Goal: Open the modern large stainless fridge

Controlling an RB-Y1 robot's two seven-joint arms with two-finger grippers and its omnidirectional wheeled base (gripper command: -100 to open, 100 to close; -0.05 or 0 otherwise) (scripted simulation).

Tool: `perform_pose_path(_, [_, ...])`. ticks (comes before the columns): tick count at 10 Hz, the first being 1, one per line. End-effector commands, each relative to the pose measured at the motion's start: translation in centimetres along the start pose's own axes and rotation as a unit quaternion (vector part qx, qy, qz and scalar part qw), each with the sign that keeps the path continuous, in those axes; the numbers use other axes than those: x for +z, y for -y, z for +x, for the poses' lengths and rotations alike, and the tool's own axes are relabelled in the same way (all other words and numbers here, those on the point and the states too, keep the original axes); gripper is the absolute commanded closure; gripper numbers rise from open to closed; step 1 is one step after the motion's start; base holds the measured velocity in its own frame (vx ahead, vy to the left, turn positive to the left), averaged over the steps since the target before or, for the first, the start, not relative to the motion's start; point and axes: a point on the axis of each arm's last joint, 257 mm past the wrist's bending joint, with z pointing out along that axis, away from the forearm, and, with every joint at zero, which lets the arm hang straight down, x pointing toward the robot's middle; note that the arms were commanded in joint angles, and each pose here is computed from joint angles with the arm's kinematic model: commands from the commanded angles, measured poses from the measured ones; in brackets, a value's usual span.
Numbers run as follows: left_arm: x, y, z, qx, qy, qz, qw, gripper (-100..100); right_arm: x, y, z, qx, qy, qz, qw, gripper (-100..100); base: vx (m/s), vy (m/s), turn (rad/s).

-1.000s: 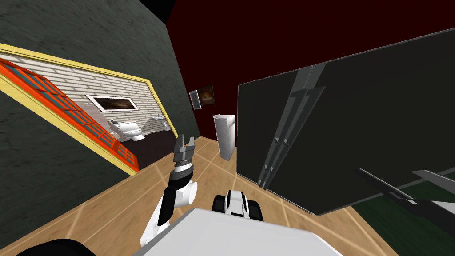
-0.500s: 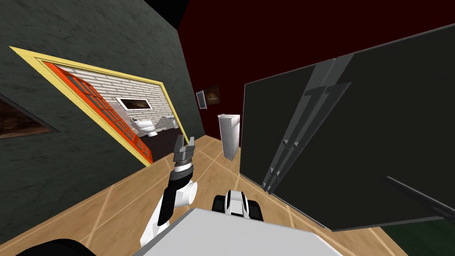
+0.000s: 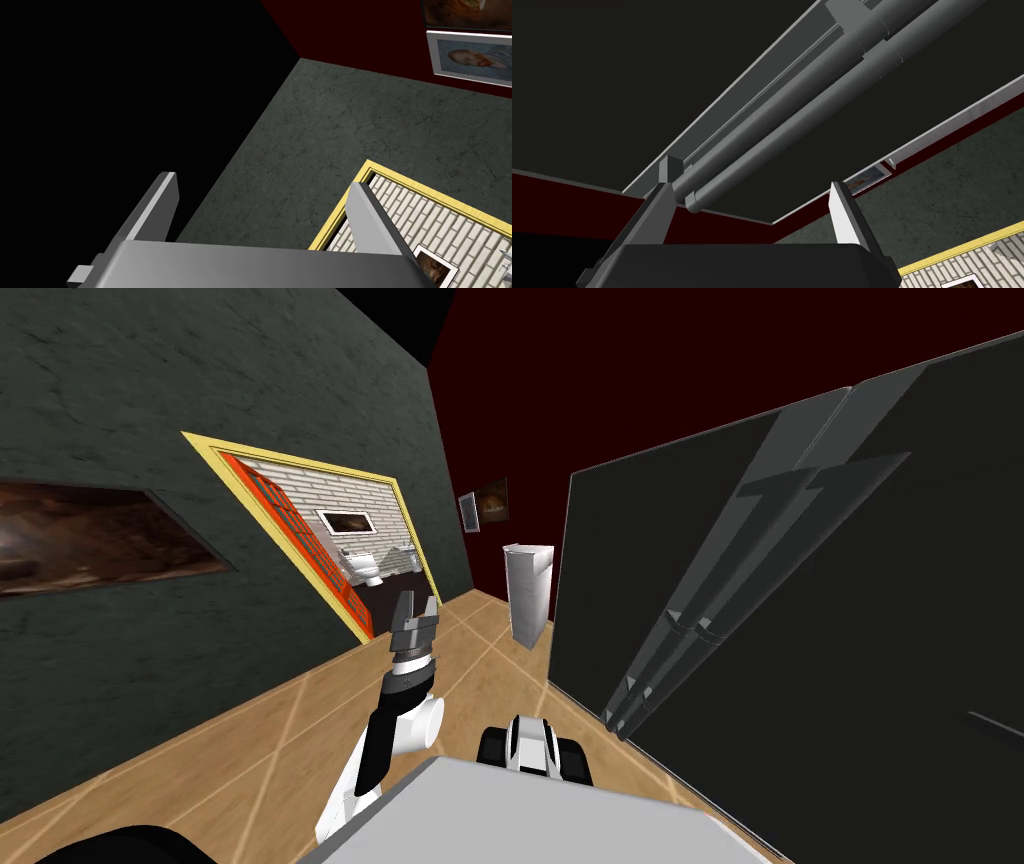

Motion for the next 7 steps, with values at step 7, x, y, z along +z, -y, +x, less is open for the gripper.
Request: perform_pose_path(7, [0.0, 0.0, 0.0, 0.0, 0.0, 0.0, 1.0, 0, -1.7, 5.1, -0.8, -0.247, -0.073, -0.045, 0.9652, -100, 0.001, -0.007, 0.173])
